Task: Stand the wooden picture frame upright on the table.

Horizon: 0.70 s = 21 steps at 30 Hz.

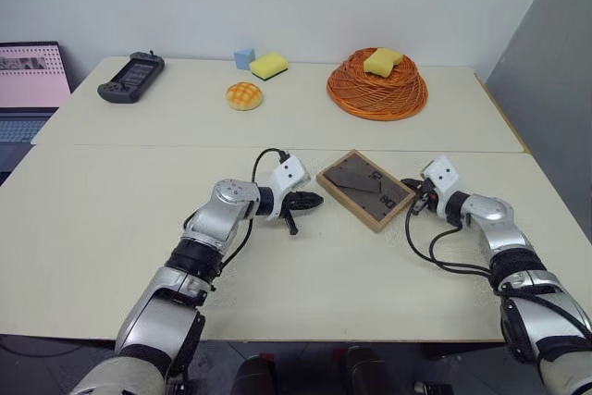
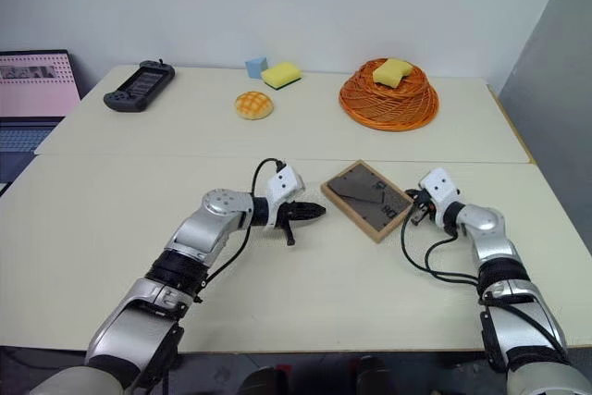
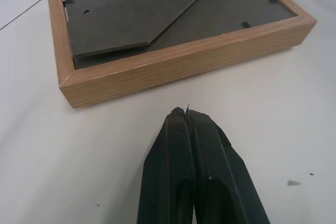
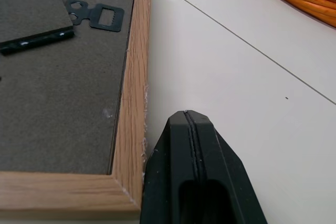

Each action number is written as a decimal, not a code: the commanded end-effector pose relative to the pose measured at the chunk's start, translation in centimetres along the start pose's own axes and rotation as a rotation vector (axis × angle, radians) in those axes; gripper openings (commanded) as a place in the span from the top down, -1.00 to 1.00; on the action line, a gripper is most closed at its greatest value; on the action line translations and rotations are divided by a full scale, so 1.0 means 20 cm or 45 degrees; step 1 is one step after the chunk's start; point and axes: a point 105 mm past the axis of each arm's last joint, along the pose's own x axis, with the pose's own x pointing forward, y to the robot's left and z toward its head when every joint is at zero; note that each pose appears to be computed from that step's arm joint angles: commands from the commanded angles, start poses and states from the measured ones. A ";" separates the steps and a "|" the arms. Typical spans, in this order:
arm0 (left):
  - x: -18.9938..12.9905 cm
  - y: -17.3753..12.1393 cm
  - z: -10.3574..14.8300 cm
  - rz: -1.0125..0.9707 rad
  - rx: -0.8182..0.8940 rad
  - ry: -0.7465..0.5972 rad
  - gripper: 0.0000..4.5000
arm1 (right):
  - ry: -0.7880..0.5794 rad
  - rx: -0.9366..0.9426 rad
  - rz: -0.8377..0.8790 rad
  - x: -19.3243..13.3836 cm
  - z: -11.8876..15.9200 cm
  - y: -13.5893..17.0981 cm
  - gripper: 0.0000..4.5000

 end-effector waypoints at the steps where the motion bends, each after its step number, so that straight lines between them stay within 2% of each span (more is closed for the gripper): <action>1: -0.02 0.10 0.04 0.078 0.052 -0.019 0.99 | -0.079 0.007 0.011 -0.03 0.05 0.03 1.00; 6: -0.03 0.16 0.05 0.123 0.060 -0.026 0.99 | -0.131 0.051 0.036 -0.06 0.09 0.12 1.00; 21: -0.12 0.22 0.07 0.108 0.087 -0.049 0.99 | -0.230 0.224 0.072 -0.09 0.26 0.42 1.00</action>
